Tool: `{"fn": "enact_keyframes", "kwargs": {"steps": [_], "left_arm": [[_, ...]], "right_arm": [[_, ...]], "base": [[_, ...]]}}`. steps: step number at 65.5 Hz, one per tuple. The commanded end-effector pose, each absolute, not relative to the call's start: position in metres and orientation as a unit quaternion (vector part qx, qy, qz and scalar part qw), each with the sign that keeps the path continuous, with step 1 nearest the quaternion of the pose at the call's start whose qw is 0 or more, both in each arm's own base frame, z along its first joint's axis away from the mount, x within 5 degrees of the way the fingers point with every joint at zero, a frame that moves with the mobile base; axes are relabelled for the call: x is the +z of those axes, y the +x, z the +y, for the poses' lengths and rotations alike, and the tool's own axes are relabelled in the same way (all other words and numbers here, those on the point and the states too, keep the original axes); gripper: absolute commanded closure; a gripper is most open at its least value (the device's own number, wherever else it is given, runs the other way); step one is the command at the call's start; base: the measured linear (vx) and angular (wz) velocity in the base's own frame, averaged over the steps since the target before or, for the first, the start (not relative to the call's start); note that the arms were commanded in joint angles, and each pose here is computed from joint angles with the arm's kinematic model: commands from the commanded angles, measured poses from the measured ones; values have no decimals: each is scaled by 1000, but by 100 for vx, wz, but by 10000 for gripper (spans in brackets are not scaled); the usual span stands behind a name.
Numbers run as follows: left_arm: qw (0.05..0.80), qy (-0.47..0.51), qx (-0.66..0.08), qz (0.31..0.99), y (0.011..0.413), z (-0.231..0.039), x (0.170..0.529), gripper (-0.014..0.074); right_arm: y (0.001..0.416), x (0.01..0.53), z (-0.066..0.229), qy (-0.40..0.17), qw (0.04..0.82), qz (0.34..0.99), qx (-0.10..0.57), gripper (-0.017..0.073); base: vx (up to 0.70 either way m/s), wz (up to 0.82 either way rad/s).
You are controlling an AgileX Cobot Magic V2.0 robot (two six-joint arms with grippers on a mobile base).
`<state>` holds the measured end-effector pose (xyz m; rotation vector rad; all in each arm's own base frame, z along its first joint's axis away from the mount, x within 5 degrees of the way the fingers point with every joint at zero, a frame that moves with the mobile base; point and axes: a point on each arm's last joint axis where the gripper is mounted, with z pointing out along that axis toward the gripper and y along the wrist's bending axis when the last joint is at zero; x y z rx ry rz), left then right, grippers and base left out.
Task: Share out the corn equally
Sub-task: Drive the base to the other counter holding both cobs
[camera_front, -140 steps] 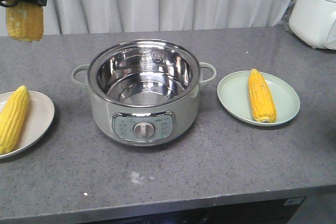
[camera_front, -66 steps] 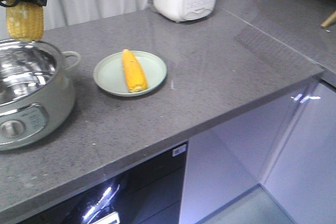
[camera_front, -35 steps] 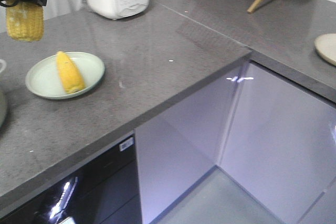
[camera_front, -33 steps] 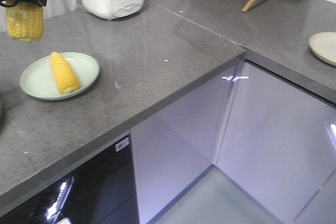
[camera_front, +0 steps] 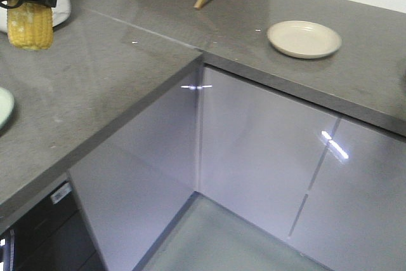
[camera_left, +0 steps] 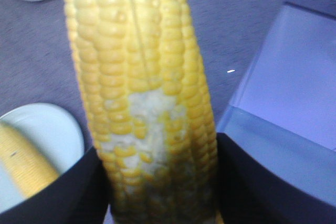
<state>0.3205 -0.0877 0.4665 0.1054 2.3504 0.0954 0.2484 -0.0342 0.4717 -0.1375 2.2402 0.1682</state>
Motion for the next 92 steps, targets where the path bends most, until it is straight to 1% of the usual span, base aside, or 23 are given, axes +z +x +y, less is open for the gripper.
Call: {"fn": "enact_keyframes", "kwargs": {"steps": [1,37,92], "left_arm": [[428,33,32,903,307,-81,489,482],[428,33,32,903,307,-81,489,482],[428,33,32,903,307,-81,489,482]], "right_arm": [[241,490,-33,-54,480,873,60,387],[241,490,-33,-54,480,873,60,387],[241,490,-33,-54,480,873,60,387]], "base": [[1,-50],[5,-43],[7,-22]]}}
